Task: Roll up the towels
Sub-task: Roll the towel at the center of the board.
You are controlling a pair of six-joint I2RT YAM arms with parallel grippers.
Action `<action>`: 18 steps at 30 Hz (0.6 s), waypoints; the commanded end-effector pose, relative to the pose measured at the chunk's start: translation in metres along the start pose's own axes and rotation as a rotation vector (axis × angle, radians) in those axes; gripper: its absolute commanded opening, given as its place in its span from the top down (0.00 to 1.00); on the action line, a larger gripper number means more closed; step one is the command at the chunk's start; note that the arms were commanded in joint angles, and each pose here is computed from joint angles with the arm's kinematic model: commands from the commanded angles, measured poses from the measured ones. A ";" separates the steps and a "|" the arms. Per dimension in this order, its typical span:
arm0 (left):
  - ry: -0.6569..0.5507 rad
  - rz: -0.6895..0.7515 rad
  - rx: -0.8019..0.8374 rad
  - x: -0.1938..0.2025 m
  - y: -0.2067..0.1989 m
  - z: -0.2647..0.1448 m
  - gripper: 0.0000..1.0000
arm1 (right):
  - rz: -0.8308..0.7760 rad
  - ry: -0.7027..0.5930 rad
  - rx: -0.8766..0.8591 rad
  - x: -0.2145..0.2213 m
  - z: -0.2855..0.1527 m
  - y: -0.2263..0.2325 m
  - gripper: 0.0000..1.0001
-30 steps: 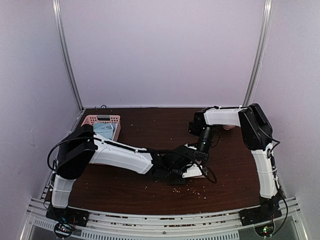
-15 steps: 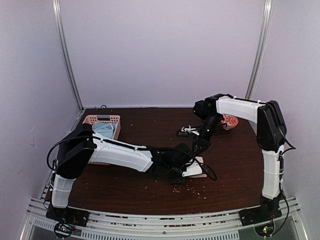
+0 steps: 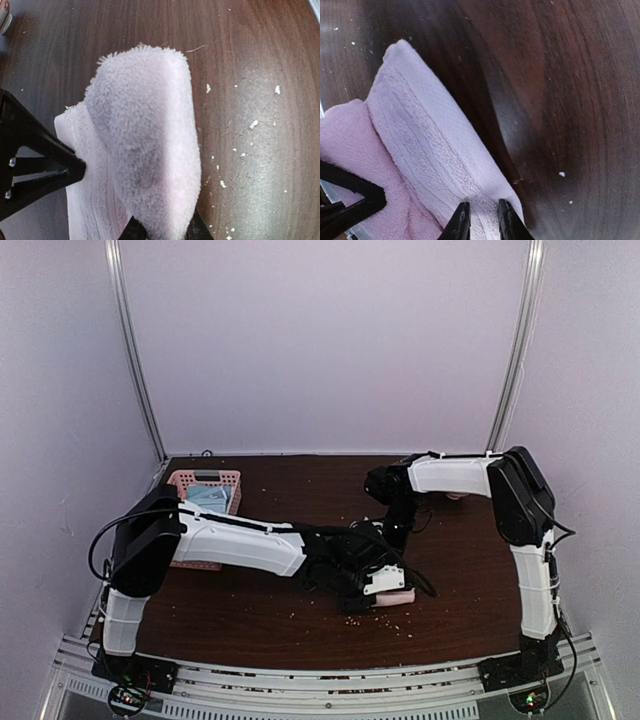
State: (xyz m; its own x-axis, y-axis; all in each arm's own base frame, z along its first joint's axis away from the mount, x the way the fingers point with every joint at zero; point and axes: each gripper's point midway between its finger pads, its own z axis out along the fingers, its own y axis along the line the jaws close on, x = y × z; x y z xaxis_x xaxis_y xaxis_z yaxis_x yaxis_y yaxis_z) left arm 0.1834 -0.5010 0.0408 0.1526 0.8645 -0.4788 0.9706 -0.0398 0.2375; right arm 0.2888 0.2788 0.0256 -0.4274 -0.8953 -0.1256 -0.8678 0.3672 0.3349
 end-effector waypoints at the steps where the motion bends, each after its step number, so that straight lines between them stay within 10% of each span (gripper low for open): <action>1: 0.005 -0.056 0.272 0.001 -0.051 -0.007 0.85 | -0.017 -0.162 -0.025 -0.032 -0.022 -0.009 0.76; 12: 0.078 -0.297 0.603 0.022 -0.058 0.020 0.85 | -0.172 -0.824 0.048 -0.022 -0.279 0.028 0.62; 18: 0.066 -0.502 0.779 0.017 -0.047 0.029 0.86 | -0.432 -0.766 0.064 0.020 -0.270 0.119 0.53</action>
State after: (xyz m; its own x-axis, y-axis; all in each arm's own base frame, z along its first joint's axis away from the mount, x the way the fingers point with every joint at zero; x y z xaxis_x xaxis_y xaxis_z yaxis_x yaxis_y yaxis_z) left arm 0.1655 -0.5232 0.0397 -0.1395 0.8383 -0.5271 0.9226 -0.0833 -0.3766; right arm 0.3147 0.2206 0.3364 -0.1823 -0.4860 -0.8547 -0.9571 0.2869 0.0411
